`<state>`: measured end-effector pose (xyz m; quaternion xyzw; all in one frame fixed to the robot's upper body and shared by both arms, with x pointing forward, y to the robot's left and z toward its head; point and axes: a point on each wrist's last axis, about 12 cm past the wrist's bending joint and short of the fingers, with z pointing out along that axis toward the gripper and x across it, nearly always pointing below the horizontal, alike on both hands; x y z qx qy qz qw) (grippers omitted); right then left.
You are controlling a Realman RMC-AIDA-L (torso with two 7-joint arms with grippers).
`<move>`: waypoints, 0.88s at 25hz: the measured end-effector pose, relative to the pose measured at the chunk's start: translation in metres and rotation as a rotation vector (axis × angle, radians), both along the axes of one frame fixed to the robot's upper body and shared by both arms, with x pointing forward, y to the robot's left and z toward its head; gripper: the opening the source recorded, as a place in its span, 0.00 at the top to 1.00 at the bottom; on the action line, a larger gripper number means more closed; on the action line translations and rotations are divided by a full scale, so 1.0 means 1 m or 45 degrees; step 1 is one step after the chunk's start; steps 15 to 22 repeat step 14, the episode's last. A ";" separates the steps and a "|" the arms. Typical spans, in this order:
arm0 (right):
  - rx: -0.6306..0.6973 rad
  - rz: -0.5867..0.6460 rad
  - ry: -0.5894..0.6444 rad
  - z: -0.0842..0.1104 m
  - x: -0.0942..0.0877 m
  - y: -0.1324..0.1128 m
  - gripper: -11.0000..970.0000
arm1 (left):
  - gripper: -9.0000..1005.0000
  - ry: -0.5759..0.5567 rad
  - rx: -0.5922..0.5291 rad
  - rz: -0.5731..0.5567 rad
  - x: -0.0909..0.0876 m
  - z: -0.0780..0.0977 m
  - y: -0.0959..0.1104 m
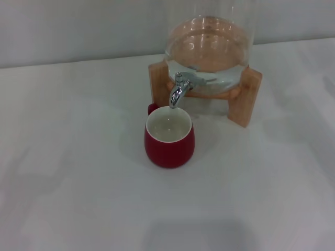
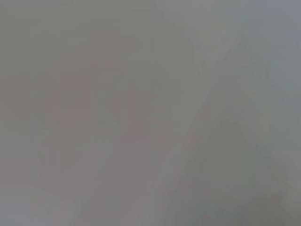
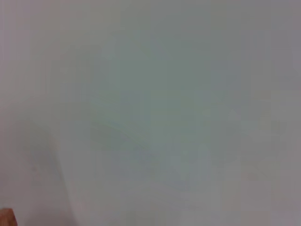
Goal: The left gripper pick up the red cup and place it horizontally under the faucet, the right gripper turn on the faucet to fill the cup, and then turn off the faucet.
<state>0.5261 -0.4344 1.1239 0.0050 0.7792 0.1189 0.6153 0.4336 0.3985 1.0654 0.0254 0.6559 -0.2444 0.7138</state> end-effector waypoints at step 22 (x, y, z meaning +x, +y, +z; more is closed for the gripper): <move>-0.010 0.012 -0.009 -0.002 0.002 0.002 0.34 | 0.15 0.010 0.001 0.021 -0.004 -0.001 0.004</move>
